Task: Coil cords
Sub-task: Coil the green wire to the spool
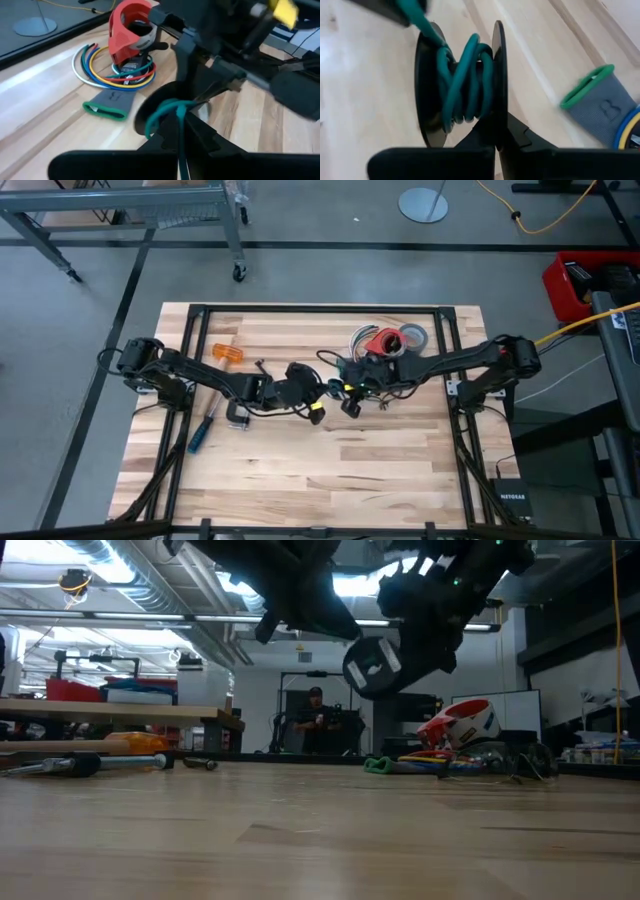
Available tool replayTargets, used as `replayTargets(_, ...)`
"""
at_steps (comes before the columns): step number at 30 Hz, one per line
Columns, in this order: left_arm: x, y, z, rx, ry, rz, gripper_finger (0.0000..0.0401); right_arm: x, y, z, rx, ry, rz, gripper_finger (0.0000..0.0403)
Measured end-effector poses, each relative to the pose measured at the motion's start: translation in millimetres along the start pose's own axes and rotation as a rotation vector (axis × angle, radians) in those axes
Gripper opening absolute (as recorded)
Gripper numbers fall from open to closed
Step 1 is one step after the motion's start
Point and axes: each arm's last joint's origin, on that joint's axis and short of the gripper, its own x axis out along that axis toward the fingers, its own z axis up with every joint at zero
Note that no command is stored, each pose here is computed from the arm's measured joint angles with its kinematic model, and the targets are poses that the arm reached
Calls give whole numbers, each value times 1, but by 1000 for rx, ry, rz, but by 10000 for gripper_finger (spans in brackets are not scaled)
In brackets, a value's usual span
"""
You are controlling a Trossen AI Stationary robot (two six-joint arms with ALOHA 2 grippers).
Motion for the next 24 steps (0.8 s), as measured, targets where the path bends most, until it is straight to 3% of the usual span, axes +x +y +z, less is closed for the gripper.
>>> replayTargets(5,0,1,-2,-36,13,9,1,12,0,1,17,-35,-60,3)
replayTargets(17,0,2,-1,-84,11,18,2,24,5,12,50,-176,-41,3)
replayTargets(24,-1,1,-1,-17,11,11,22,23,6,14,67,-198,-32,3)
